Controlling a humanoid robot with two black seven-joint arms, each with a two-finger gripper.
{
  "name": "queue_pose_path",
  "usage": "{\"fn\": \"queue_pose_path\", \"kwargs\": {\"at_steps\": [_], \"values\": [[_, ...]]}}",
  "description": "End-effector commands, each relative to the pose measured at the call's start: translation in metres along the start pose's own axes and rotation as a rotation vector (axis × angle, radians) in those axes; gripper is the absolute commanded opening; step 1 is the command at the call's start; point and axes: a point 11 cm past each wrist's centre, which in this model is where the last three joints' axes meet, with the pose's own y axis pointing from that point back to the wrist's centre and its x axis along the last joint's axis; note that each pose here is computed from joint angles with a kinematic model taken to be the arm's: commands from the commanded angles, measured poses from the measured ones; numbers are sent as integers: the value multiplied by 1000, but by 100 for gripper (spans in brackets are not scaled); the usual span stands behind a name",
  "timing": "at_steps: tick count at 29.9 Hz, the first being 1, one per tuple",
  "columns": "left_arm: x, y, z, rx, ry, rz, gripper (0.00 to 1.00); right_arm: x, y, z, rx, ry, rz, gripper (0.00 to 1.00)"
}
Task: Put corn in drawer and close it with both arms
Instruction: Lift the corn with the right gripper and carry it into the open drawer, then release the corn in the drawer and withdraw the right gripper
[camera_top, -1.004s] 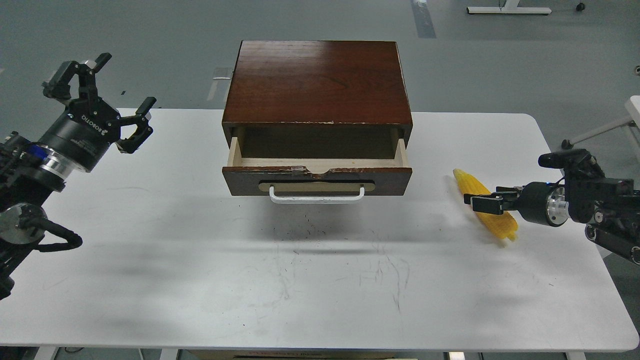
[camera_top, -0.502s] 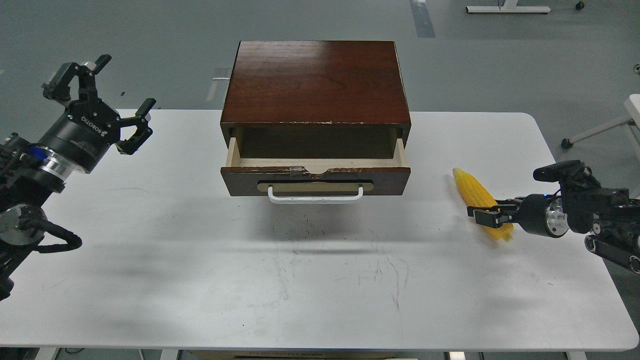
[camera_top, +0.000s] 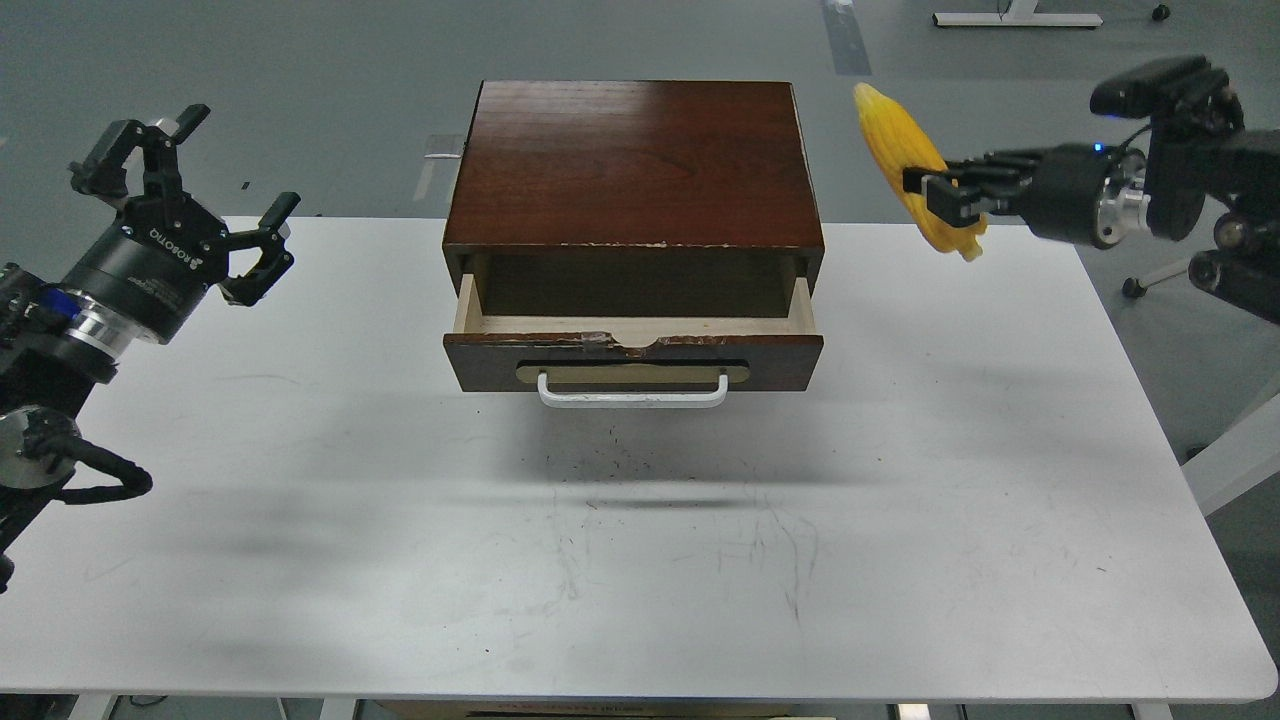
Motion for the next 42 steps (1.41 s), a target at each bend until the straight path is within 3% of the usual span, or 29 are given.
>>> {"fn": "queue_pose_path", "kwargs": {"at_steps": [1,5,10,21,26,28,30,31,33,35,36,42], "values": [[1,0,3,-1,-7,1,100,44,-26,-60,141,75,21,5],[3,1,7,-3,-17,3,100,61,-56,-119,245,231,-53,5],[4,2,9,-4,-21,5,100,51,-86,-177,355,341,-124,5],[6,3,12,-4,-30,8,100,7,-101,-191,406,563,-241,6],[6,3,13,-4,-31,8,100,-2,-104,-192,414,604,-276,14],[6,3,13,-4,-32,9,100,-4,-104,-193,416,609,-281,23],[6,4,13,-3,-32,10,100,-5,-105,-195,420,609,-284,37],[6,4,13,-3,-32,10,100,-5,-105,-195,420,609,-284,37],[7,4,13,-2,-34,10,100,-6,-105,-195,421,607,-283,67],[7,4,14,-2,-35,11,100,-5,-104,-194,418,602,-280,76],[7,4,14,-4,-35,10,100,-2,-105,-195,421,594,-266,90],[7,4,15,-3,-37,11,100,32,-97,-192,406,505,-143,99]]}}
